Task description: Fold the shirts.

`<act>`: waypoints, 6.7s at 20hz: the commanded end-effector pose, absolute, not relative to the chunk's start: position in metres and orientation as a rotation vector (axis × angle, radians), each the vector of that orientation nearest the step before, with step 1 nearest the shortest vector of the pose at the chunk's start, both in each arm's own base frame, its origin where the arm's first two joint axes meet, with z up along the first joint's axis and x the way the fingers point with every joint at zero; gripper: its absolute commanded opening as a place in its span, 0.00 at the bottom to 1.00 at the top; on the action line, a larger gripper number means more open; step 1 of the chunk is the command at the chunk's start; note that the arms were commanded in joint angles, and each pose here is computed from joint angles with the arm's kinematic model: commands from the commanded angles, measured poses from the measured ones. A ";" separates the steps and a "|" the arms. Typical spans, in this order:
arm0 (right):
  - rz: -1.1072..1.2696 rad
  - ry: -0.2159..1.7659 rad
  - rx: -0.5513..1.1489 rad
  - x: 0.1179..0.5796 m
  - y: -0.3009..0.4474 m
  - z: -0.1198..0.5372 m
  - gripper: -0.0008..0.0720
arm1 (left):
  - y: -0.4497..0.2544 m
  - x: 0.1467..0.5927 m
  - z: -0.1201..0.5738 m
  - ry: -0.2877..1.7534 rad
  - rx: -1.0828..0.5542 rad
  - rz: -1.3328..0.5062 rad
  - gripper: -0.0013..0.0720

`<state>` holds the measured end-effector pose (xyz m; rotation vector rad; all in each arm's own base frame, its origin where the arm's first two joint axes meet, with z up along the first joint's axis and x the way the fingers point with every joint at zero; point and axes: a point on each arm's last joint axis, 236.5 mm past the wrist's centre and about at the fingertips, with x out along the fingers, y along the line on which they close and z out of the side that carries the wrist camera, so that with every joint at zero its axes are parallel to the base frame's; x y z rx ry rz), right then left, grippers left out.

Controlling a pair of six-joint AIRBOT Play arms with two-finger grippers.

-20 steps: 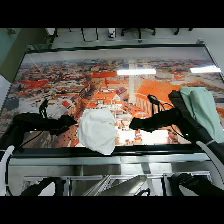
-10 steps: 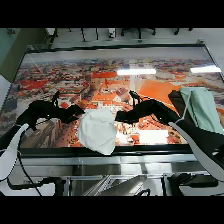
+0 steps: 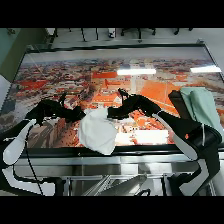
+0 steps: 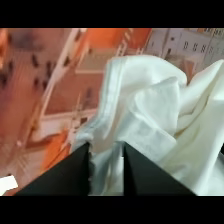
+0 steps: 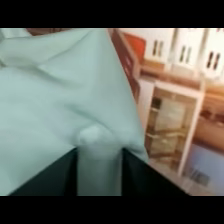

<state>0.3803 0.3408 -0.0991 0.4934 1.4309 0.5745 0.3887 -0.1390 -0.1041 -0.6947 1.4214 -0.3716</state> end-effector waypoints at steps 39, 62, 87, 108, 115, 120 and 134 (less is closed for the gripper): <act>1.041 0.964 0.011 0.352 0.335 0.148 0.04 | -0.187 0.379 0.173 0.800 -0.300 -0.610 0.03; 0.588 1.299 0.426 0.444 0.091 0.051 0.65 | -0.140 0.285 0.030 1.473 -0.666 -0.483 0.96; 0.685 1.507 0.451 0.417 0.098 -0.035 0.65 | -0.216 0.250 -0.049 1.438 -0.452 -0.392 0.03; 1.070 1.753 0.106 0.239 0.319 -0.107 0.65 | -0.014 0.262 -0.028 1.377 -0.563 -0.023 0.03; 1.087 1.783 0.094 0.222 0.331 -0.103 0.04 | -0.010 0.270 -0.006 1.267 -0.524 -0.024 0.03; 1.151 1.601 0.096 0.246 0.326 -0.010 0.03 | -0.007 0.279 0.066 1.036 -0.447 -0.038 0.03; 0.650 -0.197 -0.150 0.225 0.150 0.568 0.03 | -0.088 0.150 0.577 -0.213 -0.109 -0.295 0.03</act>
